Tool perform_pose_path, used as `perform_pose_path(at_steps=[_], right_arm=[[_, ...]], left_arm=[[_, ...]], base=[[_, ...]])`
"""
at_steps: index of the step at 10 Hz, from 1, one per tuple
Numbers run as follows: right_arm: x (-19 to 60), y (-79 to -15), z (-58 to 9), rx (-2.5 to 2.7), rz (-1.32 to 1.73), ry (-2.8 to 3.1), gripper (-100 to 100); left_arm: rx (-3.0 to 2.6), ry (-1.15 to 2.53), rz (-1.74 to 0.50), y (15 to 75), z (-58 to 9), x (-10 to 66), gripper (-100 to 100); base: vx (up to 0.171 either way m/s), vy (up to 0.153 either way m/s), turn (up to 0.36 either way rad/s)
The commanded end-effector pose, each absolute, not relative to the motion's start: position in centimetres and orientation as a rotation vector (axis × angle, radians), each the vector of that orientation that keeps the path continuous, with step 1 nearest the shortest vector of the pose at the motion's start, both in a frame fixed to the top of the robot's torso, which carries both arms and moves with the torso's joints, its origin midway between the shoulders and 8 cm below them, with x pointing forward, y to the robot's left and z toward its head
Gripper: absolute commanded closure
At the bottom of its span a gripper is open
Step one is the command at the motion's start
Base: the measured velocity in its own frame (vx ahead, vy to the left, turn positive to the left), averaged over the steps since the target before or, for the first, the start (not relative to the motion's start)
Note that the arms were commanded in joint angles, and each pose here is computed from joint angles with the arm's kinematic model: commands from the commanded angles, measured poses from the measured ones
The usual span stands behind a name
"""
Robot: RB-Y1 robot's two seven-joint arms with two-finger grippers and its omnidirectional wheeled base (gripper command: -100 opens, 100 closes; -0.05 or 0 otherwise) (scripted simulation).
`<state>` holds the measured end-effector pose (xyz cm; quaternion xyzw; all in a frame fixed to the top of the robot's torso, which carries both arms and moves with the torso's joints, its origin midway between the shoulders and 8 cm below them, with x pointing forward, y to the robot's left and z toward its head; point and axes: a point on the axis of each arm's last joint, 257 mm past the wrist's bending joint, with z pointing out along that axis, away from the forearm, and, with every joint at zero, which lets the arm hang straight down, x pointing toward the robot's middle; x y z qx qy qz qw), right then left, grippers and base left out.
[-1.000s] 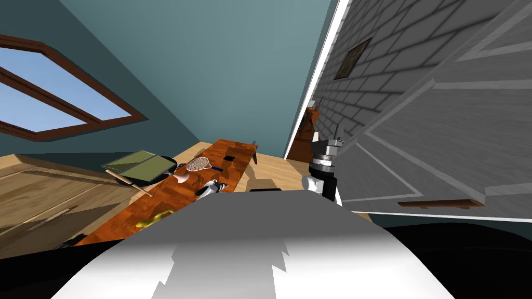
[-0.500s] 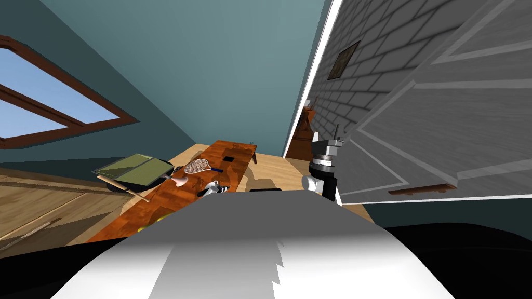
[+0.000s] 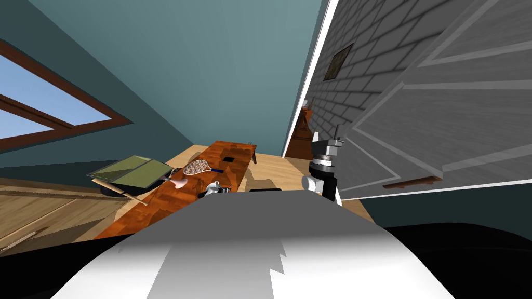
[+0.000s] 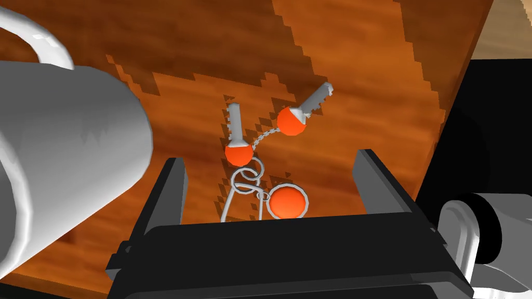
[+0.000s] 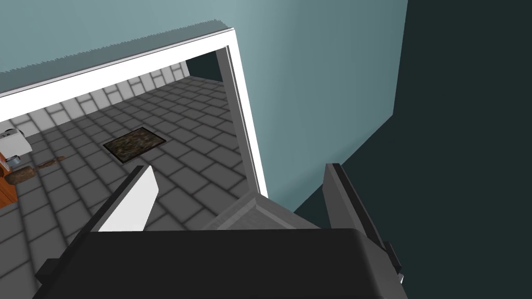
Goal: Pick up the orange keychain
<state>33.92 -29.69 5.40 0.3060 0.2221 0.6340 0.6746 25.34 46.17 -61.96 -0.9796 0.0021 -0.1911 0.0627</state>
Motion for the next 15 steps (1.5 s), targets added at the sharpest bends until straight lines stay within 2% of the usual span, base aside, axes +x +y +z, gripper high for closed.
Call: perform_pose_path(at_steps=[1,7,8,9,15], right_arm=[[33.9,-29.7,5.4,0.688,1.426,0.5,0],[33.9,-29.7,5.4,0.688,1.426,0.5,0],[33.9,-29.7,5.4,0.689,1.426,0.5,0],[33.9,-29.7,5.4,0.689,1.426,0.5,0],[33.9,-29.7,5.4,0.689,1.426,0.5,0]], left_arm=[[-2.974,0.003,-0.567,45.8,-62.0,25.0,-100],[-3.054,-0.089,-0.512,44.4,-62.9,23.6,-100],[-3.056,-0.091,-0.51,44.4,-62.9,23.6,0],[-3.054,-0.099,-0.512,43.1,-63.6,23.4,-100],[-3.049,-0.119,-0.516,39.9,-65.0,22.8,-100]], base=[[-0.019,0.043,-0.037],[-0.017,0.062,-0.049],[-0.001,0.009,0.001],[0.013,0.061,-0.043],[0.012,0.059,-0.024]])
